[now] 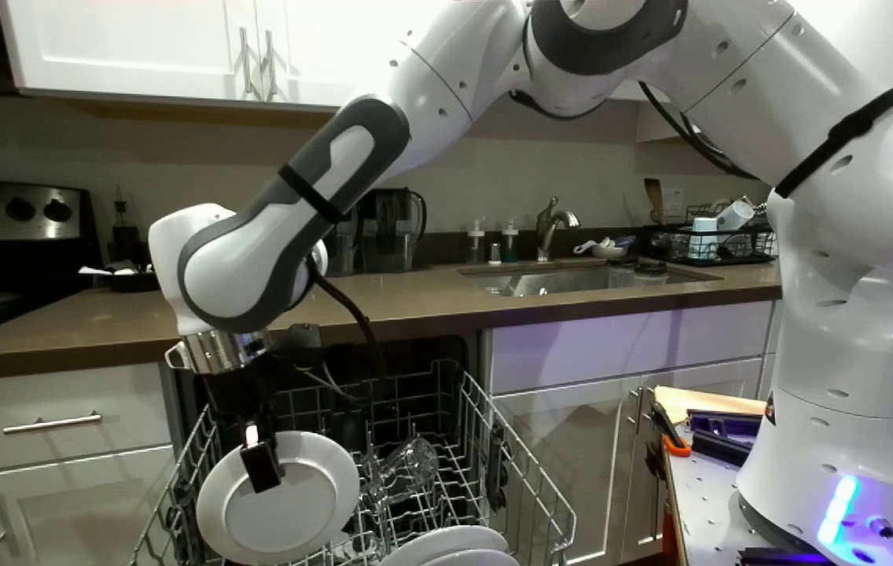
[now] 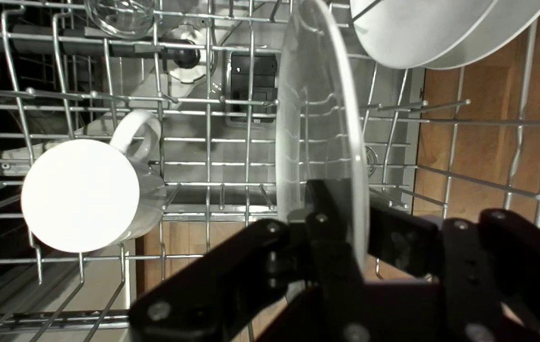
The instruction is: Pick up the white plate in the dishwasher and move it to the right.
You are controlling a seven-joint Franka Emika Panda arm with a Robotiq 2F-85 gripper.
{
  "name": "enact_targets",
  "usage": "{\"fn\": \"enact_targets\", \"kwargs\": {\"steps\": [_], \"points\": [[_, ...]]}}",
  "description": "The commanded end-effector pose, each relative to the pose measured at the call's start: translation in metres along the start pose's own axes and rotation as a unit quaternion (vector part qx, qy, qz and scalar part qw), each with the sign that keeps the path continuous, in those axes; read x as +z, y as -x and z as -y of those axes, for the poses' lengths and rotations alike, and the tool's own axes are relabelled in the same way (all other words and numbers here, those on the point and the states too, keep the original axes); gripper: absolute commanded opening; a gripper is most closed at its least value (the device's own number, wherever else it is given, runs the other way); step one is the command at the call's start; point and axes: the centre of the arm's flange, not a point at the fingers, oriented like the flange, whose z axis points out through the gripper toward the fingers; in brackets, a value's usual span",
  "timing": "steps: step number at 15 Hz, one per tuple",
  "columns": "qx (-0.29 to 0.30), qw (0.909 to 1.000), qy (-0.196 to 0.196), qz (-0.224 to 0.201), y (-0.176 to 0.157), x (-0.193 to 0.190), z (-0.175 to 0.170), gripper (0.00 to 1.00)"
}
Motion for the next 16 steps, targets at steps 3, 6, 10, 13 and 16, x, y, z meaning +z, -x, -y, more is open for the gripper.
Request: {"fn": "enact_targets", "kwargs": {"steps": [3,6,10,13,16], "points": [[0.010,0.9996,-0.028,0.006,-0.020,0.011,-0.025,0.07],[0.013,0.9993,-0.033,0.011,-0.023,0.030,-0.028,0.07],[0.018,0.9988,-0.043,0.018,-0.024,0.057,-0.035,0.07],[0.022,0.9985,-0.046,0.021,-0.024,0.064,-0.036,0.06],[0.025,0.9984,-0.043,0.027,-0.020,0.050,-0.034,0.42]]}}
